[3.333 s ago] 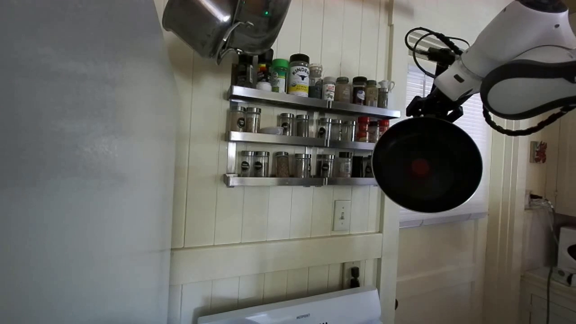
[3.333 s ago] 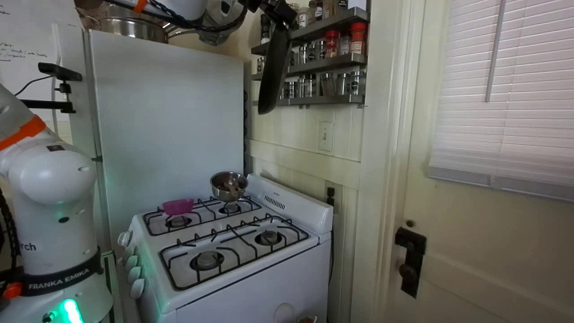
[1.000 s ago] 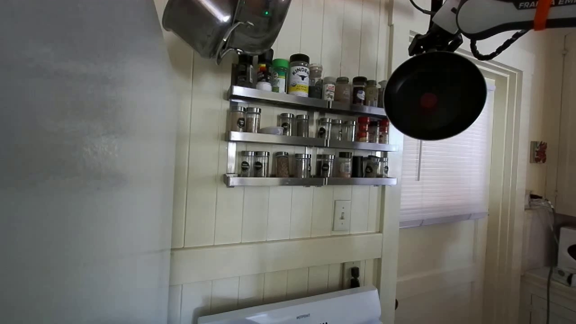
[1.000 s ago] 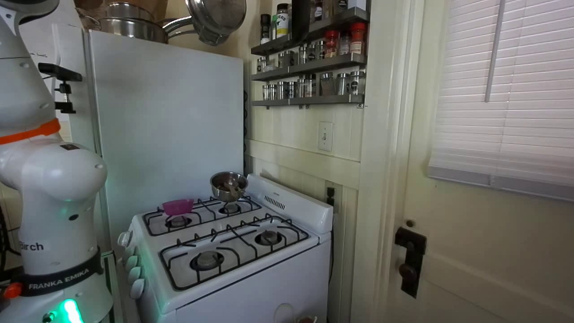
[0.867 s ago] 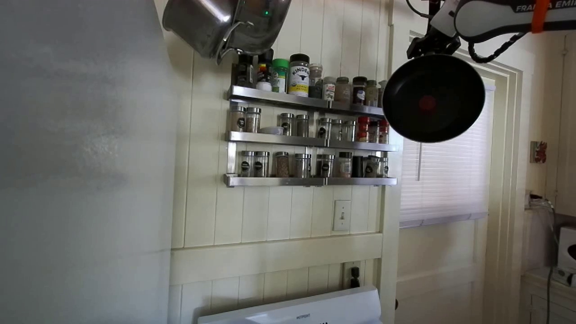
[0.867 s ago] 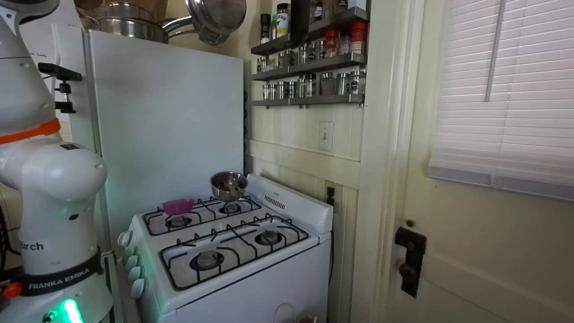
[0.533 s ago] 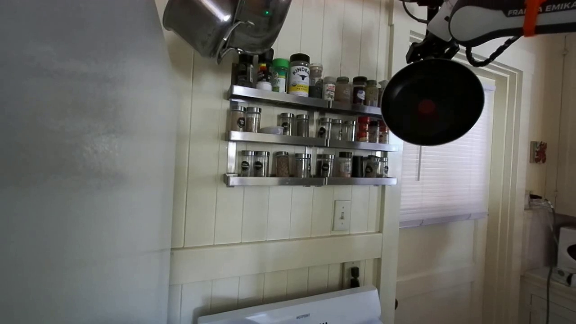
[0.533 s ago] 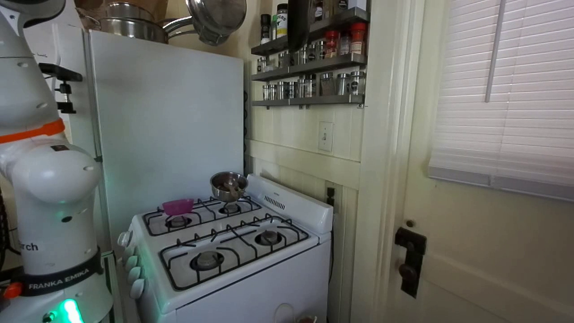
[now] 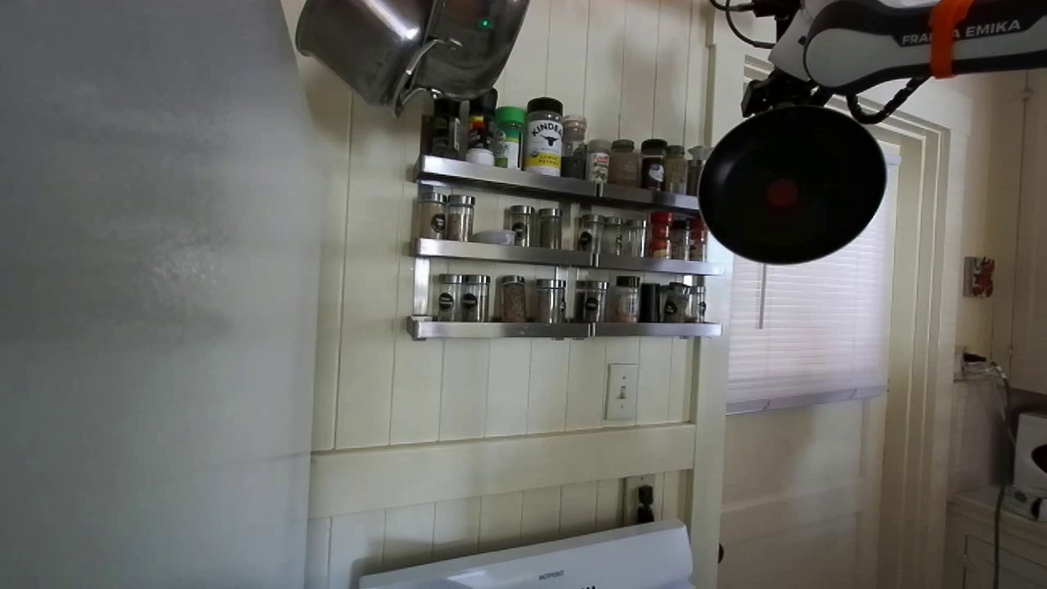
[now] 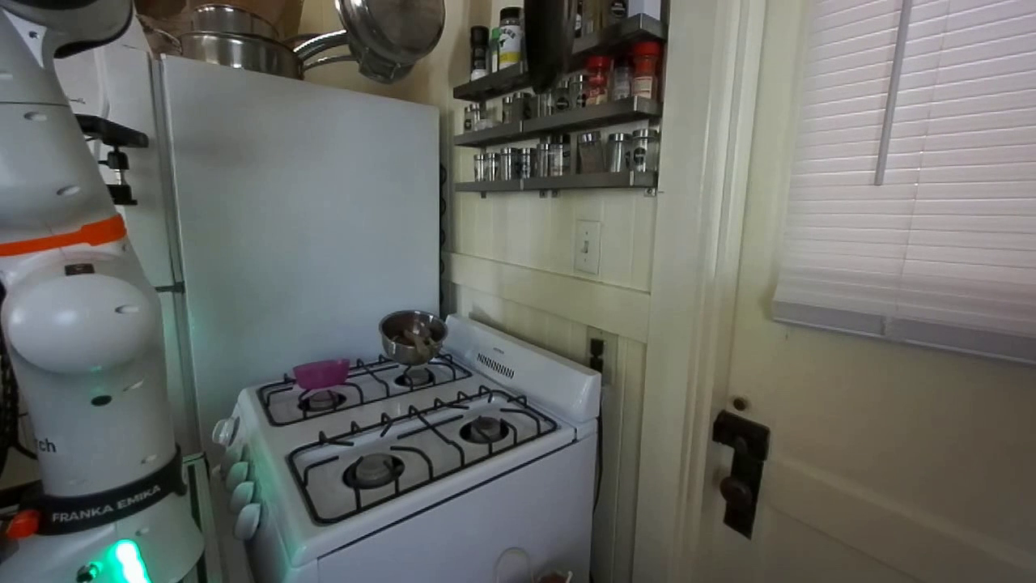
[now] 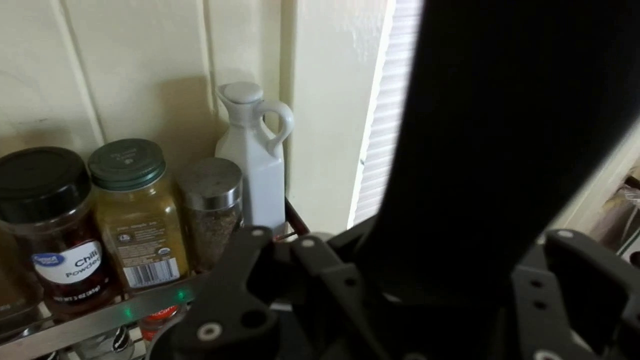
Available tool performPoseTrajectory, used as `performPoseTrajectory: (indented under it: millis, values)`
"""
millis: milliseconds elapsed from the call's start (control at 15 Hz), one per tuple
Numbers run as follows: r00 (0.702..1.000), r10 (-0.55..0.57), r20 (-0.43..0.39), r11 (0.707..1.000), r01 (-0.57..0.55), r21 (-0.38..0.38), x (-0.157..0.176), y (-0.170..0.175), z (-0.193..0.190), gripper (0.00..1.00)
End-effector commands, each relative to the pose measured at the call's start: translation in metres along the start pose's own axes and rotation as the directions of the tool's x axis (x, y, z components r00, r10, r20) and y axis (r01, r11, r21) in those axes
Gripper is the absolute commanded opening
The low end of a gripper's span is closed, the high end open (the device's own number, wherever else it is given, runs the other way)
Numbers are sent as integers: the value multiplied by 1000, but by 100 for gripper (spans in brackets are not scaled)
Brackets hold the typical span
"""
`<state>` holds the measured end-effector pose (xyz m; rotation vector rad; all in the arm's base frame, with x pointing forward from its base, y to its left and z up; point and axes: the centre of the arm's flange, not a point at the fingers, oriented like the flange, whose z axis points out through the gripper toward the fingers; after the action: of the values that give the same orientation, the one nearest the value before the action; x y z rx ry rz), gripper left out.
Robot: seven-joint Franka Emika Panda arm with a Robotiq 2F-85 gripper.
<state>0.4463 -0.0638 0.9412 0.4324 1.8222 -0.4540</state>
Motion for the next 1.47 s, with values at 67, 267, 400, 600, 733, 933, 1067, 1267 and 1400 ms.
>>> performPoseTrajectory:
  millis: [67,267,400,600,733,933,1067,1267,1400]
  values:
    - [997,31,67,998,-35,59,-25,-2,-13,3]
    - [995,36,88,996,-42,73,-33,0,-14,3]
    - [995,30,98,996,-37,76,-37,4,-14,3]
    - [994,30,103,995,-40,87,-44,10,-12,3]
    - [994,37,99,995,-46,93,-51,11,-9,3]
    - [996,52,79,993,-60,106,-59,11,-5,3]
    - [996,63,64,990,-70,119,-64,10,-2,3]
    - [995,81,52,987,-87,138,-71,7,1,3]
    - [995,93,41,985,-98,144,-77,6,2,3]
